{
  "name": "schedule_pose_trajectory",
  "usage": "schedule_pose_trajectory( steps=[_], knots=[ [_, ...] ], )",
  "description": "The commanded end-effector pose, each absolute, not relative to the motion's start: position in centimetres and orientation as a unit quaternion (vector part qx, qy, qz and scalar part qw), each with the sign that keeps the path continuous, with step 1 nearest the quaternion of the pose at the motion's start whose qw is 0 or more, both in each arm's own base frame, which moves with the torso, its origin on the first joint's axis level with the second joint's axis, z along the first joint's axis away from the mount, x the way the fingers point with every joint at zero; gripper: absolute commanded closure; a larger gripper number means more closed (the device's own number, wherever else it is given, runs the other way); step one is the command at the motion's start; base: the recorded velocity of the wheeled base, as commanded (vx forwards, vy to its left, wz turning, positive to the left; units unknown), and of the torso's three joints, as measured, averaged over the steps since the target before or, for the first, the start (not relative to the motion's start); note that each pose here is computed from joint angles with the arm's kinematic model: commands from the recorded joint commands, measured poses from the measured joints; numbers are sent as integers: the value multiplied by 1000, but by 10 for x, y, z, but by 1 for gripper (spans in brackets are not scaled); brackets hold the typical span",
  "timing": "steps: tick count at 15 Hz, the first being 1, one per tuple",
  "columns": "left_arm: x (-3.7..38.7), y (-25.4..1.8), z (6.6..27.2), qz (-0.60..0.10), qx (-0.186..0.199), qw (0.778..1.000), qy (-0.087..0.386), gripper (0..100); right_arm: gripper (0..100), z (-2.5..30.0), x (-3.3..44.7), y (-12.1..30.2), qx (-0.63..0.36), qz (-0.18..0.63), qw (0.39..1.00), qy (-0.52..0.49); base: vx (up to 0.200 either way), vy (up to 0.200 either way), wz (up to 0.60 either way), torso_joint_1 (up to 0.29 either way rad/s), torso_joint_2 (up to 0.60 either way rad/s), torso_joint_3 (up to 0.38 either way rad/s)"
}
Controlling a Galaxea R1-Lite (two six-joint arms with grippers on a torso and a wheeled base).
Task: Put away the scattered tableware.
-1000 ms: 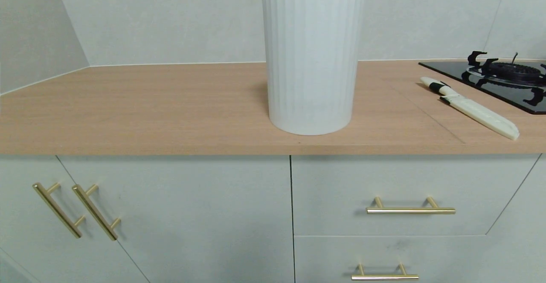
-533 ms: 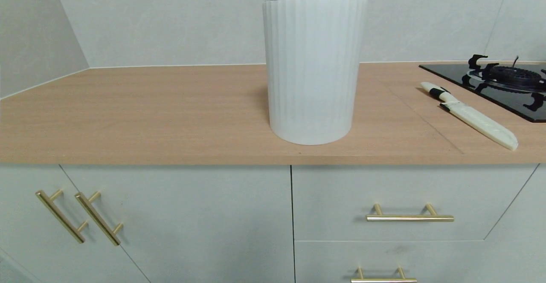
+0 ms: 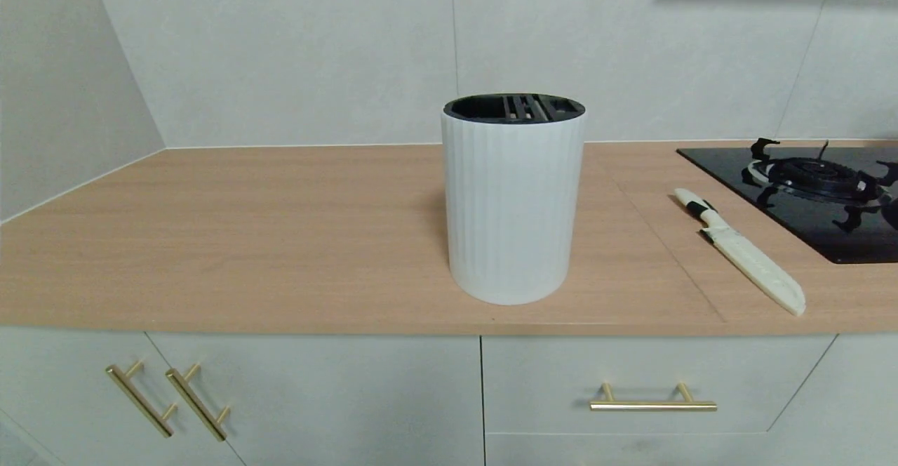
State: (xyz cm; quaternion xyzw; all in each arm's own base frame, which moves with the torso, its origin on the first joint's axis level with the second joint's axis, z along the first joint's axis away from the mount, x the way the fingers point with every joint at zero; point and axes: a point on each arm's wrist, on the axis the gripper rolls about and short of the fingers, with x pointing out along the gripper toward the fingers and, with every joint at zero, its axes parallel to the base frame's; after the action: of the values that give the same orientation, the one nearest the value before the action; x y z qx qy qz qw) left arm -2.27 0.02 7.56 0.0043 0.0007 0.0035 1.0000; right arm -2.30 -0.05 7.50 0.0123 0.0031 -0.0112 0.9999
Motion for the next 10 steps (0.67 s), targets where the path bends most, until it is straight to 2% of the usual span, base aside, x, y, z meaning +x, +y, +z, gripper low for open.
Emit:
schedule_pose_trajectory(
  steps=[1,10],
  knots=[
    [-23,0,76,4,4,1000,1,0,0,75,-23,-1,12,-12,1000,4,0,0,0,183,-466,-286],
    [-23,0,76,4,4,1000,1,0,0,75,-23,-1,13,-12,1000,4,0,0,0,212,-492,-281]
  ],
)
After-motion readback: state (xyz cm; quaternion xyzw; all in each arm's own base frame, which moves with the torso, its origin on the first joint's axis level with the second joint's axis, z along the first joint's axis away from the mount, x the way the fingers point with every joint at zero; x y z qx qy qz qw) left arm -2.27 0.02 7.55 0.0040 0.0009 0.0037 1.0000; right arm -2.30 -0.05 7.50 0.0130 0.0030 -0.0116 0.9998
